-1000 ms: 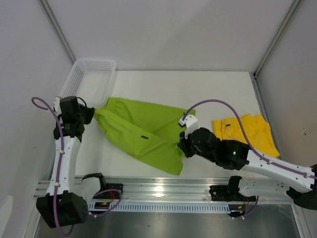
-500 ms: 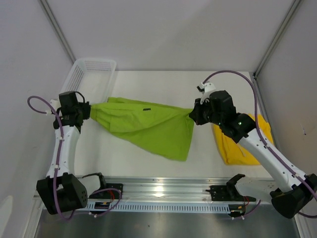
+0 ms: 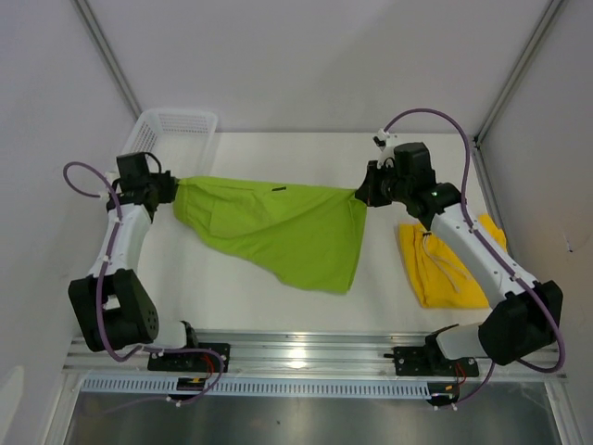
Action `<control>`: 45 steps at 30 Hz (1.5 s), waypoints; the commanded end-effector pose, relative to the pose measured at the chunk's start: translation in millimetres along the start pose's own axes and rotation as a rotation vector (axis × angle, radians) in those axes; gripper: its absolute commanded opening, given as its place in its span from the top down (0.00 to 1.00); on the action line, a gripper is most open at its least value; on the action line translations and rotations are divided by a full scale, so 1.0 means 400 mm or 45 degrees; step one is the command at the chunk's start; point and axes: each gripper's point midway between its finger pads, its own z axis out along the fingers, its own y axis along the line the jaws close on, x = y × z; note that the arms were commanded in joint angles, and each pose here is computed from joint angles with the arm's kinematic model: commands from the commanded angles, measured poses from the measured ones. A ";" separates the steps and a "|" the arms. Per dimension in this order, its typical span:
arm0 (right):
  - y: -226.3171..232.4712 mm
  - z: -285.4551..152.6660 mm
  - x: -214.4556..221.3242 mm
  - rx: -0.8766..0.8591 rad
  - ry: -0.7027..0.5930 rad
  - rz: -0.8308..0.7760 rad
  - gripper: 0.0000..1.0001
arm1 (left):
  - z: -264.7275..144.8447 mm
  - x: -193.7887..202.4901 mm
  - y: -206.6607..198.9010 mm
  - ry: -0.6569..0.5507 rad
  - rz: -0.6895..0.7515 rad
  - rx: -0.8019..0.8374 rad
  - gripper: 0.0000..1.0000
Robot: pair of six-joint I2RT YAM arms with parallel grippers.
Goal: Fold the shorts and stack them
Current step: Fold the shorts
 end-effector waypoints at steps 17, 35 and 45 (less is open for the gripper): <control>-0.168 0.149 -0.081 0.017 -0.074 0.147 1.00 | 0.117 0.111 -0.209 0.158 0.002 0.182 1.00; -0.362 0.395 -0.212 0.002 -0.115 0.253 1.00 | 0.263 0.149 -0.237 0.144 -0.065 0.181 0.78; -0.458 0.386 -0.262 0.094 -0.143 0.367 0.18 | 0.222 0.157 -0.317 0.194 0.148 0.366 0.01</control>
